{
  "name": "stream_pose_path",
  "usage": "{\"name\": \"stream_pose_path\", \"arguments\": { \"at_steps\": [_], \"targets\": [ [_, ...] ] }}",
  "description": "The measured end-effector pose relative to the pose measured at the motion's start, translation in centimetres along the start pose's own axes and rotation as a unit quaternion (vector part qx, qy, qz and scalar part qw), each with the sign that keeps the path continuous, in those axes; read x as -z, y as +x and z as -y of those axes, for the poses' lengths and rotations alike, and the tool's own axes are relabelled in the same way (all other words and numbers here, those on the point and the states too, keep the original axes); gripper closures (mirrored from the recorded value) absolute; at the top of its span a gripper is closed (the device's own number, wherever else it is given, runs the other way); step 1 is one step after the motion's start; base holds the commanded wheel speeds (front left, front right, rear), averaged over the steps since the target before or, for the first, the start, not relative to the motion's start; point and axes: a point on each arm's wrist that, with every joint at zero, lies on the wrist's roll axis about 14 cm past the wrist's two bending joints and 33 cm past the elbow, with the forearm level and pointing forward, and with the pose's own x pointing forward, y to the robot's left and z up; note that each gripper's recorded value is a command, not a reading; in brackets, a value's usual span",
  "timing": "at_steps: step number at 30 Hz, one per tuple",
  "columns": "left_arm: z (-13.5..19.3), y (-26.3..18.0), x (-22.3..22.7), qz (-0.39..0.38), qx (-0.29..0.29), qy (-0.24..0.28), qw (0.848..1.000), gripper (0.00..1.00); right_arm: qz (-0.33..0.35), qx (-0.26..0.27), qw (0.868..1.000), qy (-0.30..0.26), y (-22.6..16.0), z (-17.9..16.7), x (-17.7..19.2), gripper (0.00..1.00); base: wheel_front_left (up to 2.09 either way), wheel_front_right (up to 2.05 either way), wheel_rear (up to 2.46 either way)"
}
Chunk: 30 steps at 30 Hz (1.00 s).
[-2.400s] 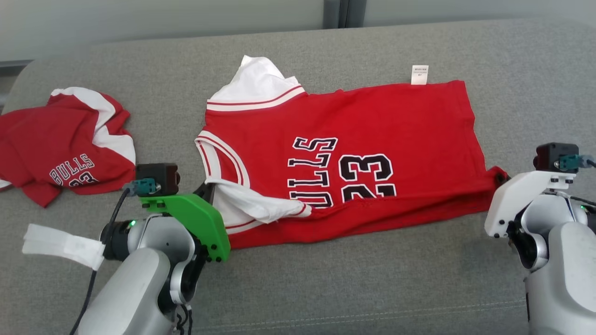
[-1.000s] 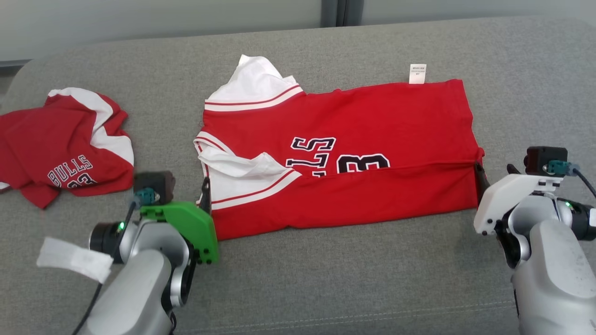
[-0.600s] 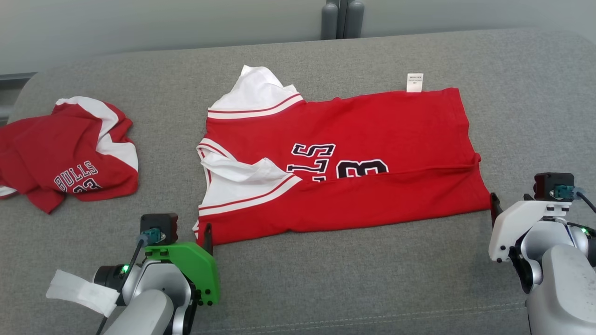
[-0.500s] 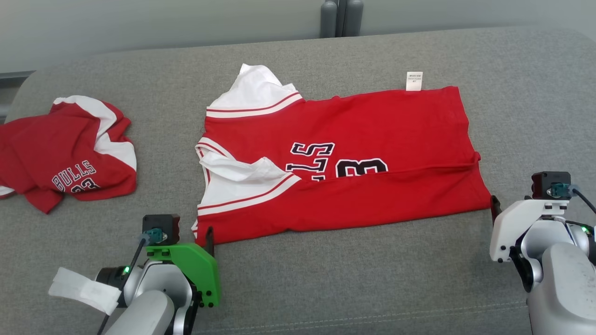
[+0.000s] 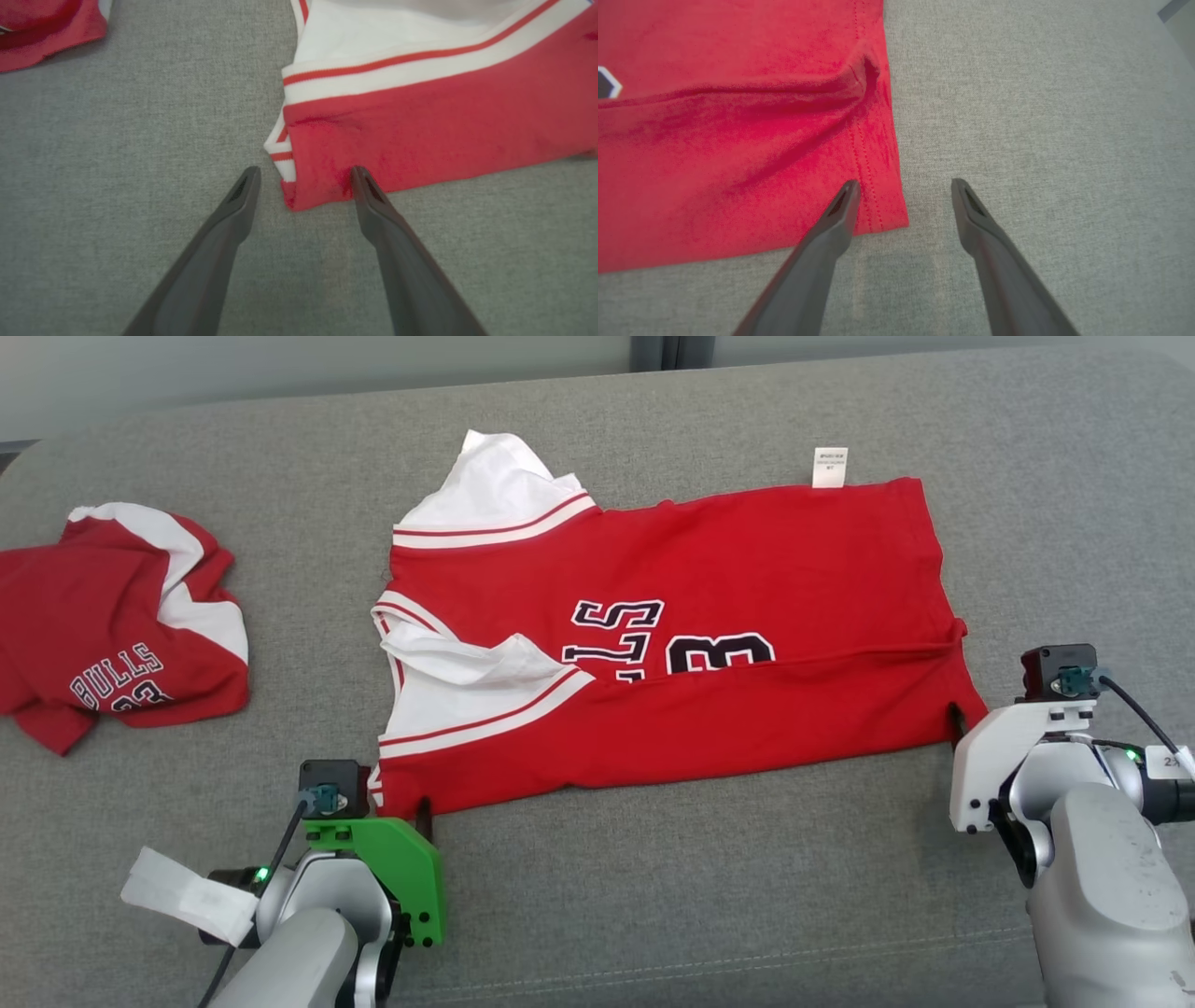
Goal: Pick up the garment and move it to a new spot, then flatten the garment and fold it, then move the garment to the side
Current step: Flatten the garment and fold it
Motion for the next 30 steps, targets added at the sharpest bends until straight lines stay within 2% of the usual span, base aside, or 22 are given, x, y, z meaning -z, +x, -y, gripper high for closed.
{"name": "stream_pose_path", "arguments": {
  "at_steps": [1, 4, 5, 7, 8, 9, 10, 11, 12, 13, 14, 30],
  "targets": [
    [0.0, 0.2, 0.1, -0.003, 0.000, 0.000, 1.000, 0.00, -0.003, -0.003, 1.000, -0.002, 0.2, -0.2, 0.1, 0.03, 0.00, 0.00, 0.00],
    [0.0, 0.6, 0.1, -0.006, 0.001, 0.001, 1.000, 0.00, -0.010, -0.011, 1.000, -0.007, 0.6, -0.8, 0.3, 0.33, 0.00, 0.00, 0.00],
    [0.0, 0.7, 0.1, -0.008, 0.001, 0.001, 1.000, 0.00, -0.012, -0.012, 1.000, -0.005, 0.7, -0.9, 0.4, 0.33, 0.00, 0.00, 0.00],
    [-0.1, 1.0, 0.2, -0.011, 0.001, 0.000, 1.000, 0.00, -0.019, -0.015, 1.000, -0.004, 1.0, -1.1, 0.6, 0.50, 0.00, 0.00, 0.00],
    [-0.1, 1.1, 0.2, -0.013, 0.002, 0.000, 1.000, 0.00, -0.023, -0.017, 1.000, -0.004, 1.1, -1.2, 0.8, 0.53, 0.00, 0.00, 0.00],
    [-0.1, 1.3, 0.4, -0.016, 0.002, -0.001, 1.000, 0.10, -0.025, -0.018, 1.000, -0.004, 1.2, -1.3, 0.8, 0.59, 0.00, 0.00, 0.00],
    [-0.1, 1.3, 0.5, -0.019, 0.002, -0.002, 1.000, 0.29, -0.026, -0.020, 0.999, -0.005, 1.3, -1.4, 0.9, 0.68, 0.00, 0.00, 0.00],
    [-0.2, 1.4, 0.6, -0.021, 0.002, -0.002, 1.000, 0.55, -0.027, -0.021, 0.999, -0.007, 1.5, -1.5, 0.9, 0.85, 0.00, 0.00, 0.00],
    [-0.1, 1.5, 0.7, -0.022, 0.003, -0.002, 1.000, 0.75, -0.028, -0.023, 0.999, -0.009, 1.5, -1.7, 0.9, 1.00, 0.00, 0.00, 0.00],
    [-0.1, 1.6, 0.7, -0.023, 0.004, -0.002, 1.000, 0.97, -0.028, -0.025, 0.999, -0.009, 1.6, -1.8, 0.9, 1.00, 0.00, 0.00, 0.00],
    [0.0, 1.6, 0.7, -0.024, 0.005, -0.003, 1.000, 1.00, -0.028, -0.026, 0.999, -0.009, 1.6, -1.9, 1.0, 1.00, 0.00, 0.00, 0.00],
    [-0.1, -0.9, 2.1, -0.034, 0.004, -0.011, 0.999, 1.00, -0.029, -0.010, 0.999, 0.024, -1.6, 0.1, 2.7, 1.00, 0.00, 0.00, 0.00]
  ]
}}
